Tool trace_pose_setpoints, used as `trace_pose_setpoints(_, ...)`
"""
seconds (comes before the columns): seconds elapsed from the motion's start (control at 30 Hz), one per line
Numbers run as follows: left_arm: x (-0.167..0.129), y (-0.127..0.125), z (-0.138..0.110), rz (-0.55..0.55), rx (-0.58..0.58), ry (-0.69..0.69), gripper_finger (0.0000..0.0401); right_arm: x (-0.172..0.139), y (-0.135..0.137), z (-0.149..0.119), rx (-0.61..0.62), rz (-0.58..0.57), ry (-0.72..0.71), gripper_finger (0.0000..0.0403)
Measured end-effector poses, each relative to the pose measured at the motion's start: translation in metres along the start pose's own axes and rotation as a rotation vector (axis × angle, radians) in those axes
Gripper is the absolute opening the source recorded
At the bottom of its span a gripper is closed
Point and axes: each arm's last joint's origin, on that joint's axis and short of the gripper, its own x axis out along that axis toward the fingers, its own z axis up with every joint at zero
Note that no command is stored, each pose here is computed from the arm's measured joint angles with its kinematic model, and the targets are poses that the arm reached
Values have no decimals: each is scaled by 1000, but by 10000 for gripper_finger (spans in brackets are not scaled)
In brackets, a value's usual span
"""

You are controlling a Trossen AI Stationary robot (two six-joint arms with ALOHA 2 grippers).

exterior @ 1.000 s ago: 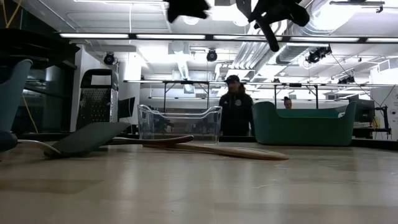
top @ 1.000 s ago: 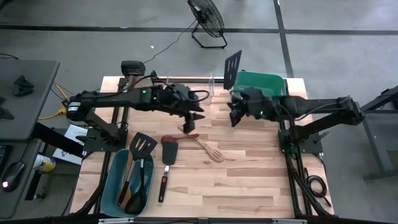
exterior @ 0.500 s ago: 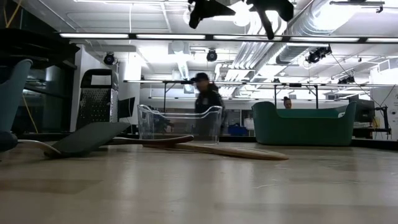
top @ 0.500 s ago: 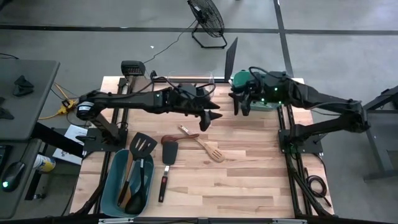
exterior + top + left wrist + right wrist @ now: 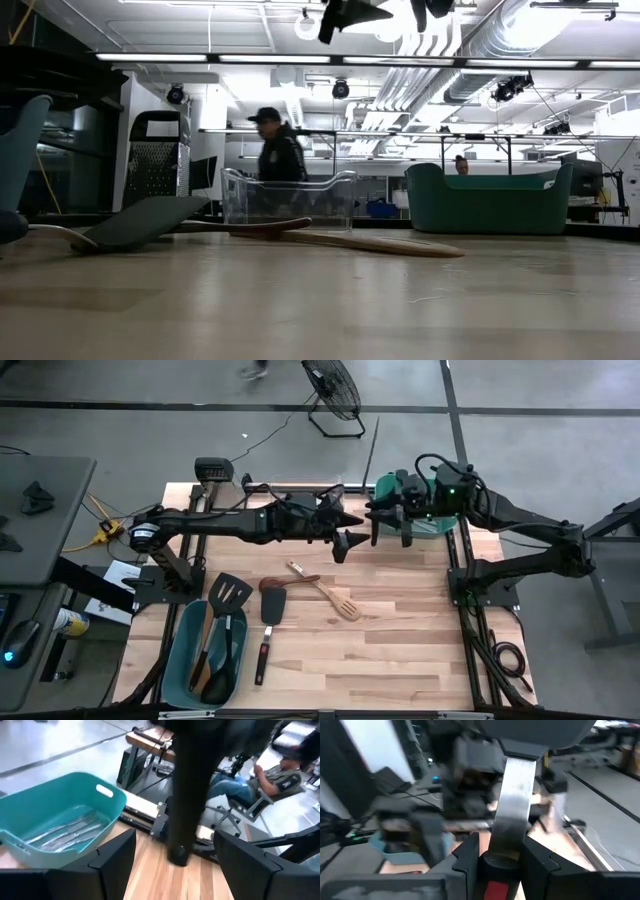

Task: Pick & Place Kitchen Items
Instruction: Put the right spatula into the transparent bin

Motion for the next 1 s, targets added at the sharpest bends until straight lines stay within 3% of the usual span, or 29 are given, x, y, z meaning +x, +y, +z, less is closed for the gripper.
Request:
trace_pose_setpoints(0.43, 3, 0, 0, -11, -2, -30, 265, 21, -1, 4, -61, 97, -70, 99)
trace_pose_setpoints(0.77, 3, 0, 0, -11, 1, -31, 264, 33, -1, 2, -55, 43, -87, 99)
trace_pose_setpoints(1.0, 3, 0, 0, -14, 3, -26, 212, 34, -1, 1, -55, 42, -81, 99)
